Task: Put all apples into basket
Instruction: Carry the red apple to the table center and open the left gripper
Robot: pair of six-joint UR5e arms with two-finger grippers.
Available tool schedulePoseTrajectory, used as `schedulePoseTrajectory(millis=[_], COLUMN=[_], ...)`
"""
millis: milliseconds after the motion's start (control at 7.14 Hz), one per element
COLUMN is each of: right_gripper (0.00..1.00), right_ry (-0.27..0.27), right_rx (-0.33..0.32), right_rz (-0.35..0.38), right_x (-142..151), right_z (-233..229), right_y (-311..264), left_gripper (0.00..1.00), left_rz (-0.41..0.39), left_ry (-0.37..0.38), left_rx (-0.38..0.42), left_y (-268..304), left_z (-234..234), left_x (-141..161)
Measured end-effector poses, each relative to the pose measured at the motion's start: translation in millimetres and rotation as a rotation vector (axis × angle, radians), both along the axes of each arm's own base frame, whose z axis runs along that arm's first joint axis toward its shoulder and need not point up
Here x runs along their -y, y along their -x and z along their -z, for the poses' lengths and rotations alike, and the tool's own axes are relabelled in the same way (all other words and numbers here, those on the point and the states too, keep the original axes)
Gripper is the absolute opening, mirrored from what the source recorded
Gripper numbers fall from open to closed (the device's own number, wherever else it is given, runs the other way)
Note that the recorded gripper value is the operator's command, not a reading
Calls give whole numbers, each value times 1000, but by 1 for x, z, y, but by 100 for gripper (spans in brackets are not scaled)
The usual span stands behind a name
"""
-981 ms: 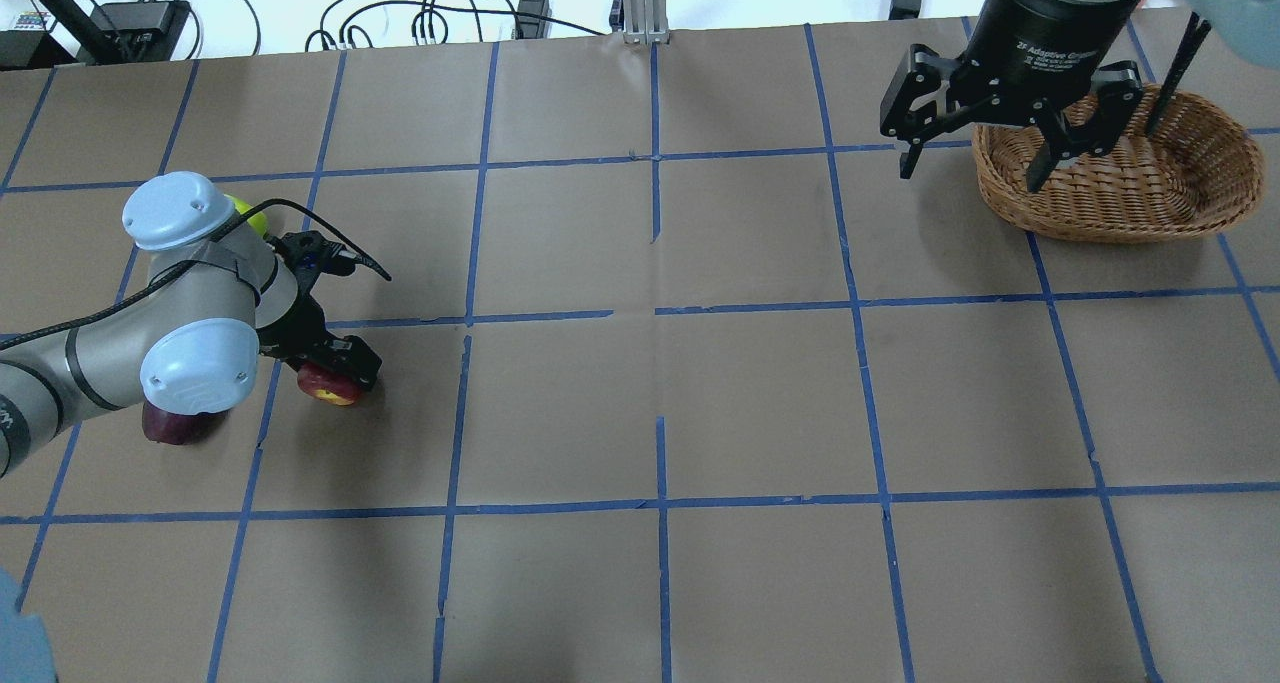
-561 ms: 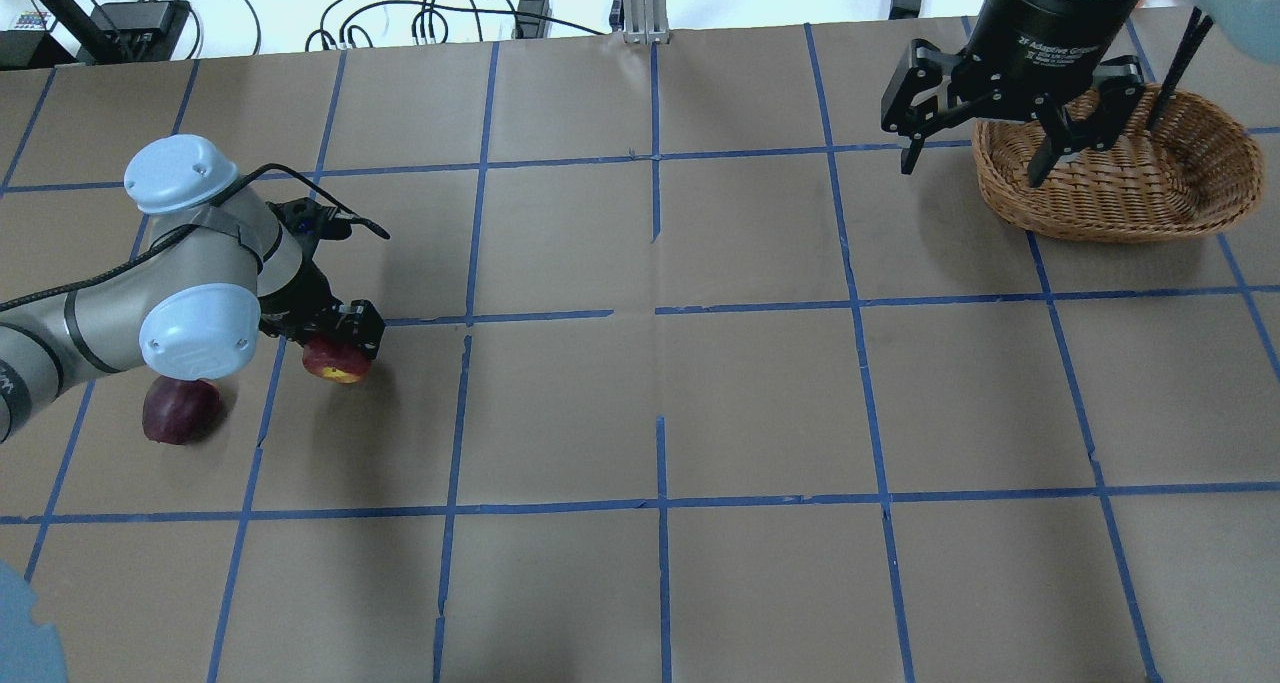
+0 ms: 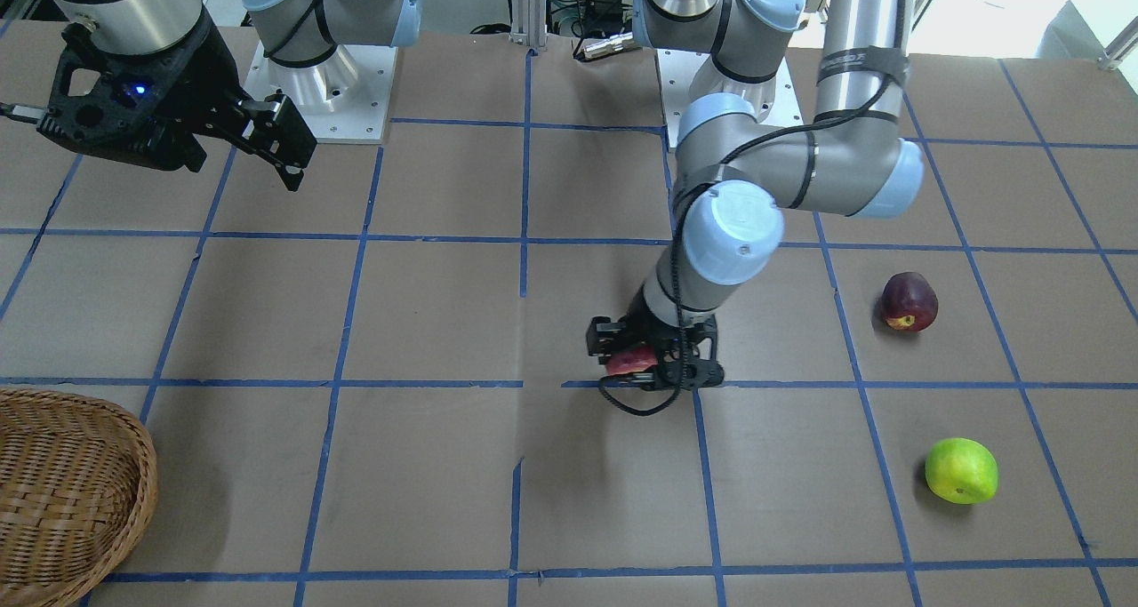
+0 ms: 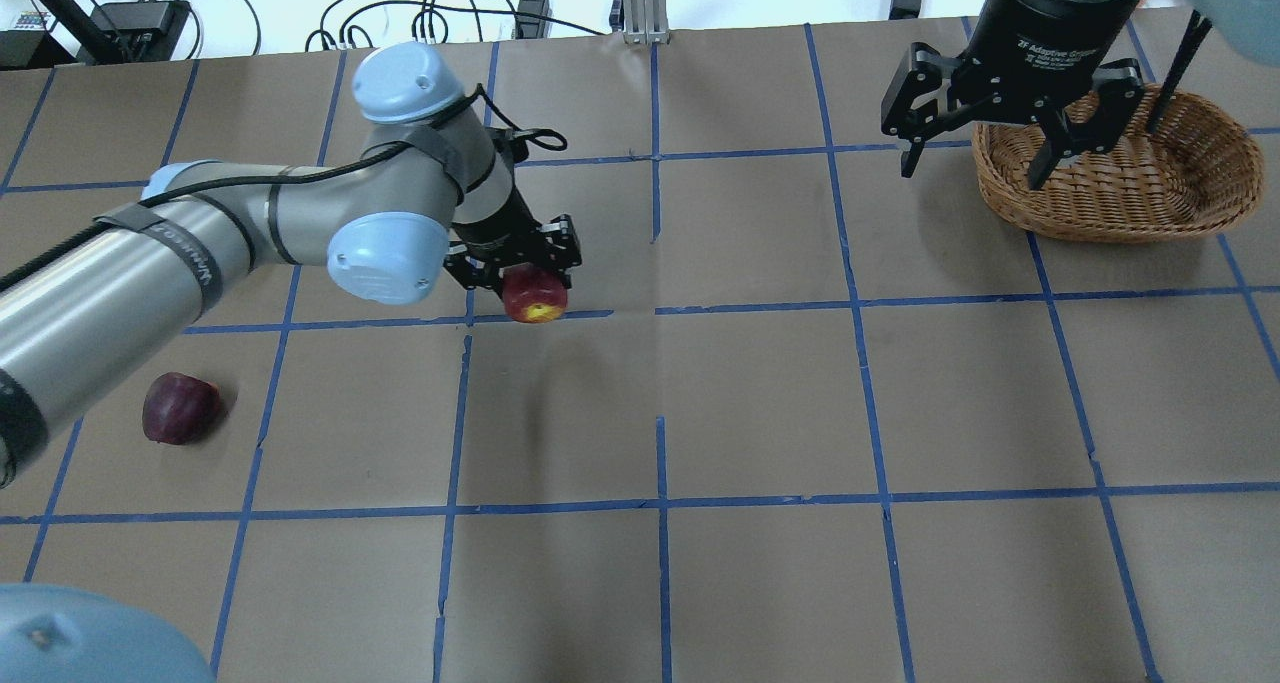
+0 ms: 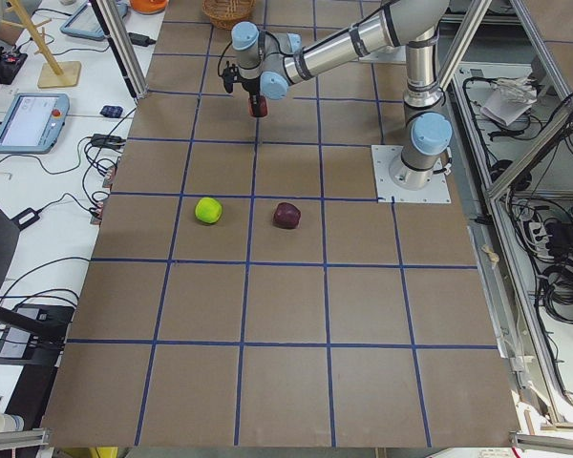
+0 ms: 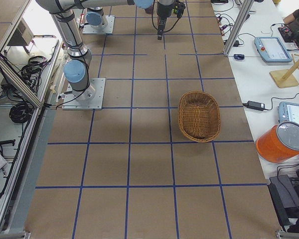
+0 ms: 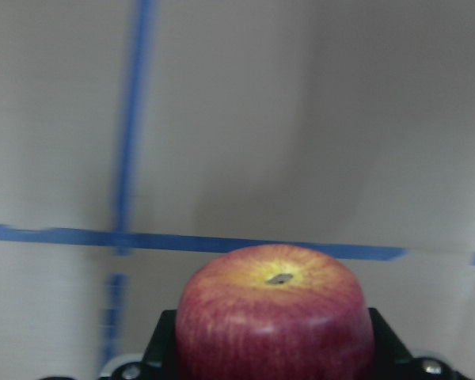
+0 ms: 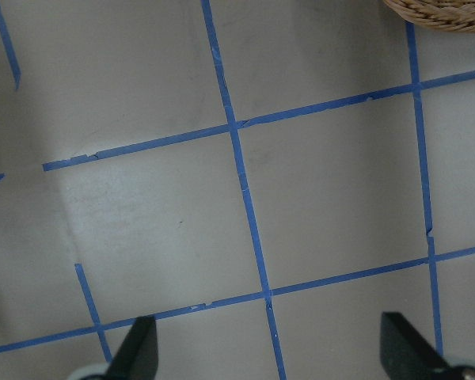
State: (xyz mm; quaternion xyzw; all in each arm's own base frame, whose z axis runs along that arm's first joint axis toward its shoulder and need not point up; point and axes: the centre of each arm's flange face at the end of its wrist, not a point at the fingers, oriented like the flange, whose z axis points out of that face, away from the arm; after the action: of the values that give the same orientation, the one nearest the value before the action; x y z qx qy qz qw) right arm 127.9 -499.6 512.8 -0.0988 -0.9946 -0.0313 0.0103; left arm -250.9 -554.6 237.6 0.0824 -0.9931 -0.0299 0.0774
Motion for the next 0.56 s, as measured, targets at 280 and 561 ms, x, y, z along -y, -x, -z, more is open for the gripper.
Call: schedulePoseTrajectory(millis=[280, 561], right_gripper=[100, 100], right_ry=[-7, -23], right_rx=[-10, -8], right_rz=[10, 44], right_x=[5, 24], right_z=[6, 24], right_y=[6, 20], left_gripper=[99, 100], left_rz=[-106, -172], left_ry=[11, 8], left_rx=[-49, -73], left_y=[73, 89], left_z=[38, 49], left_x=[-11, -11])
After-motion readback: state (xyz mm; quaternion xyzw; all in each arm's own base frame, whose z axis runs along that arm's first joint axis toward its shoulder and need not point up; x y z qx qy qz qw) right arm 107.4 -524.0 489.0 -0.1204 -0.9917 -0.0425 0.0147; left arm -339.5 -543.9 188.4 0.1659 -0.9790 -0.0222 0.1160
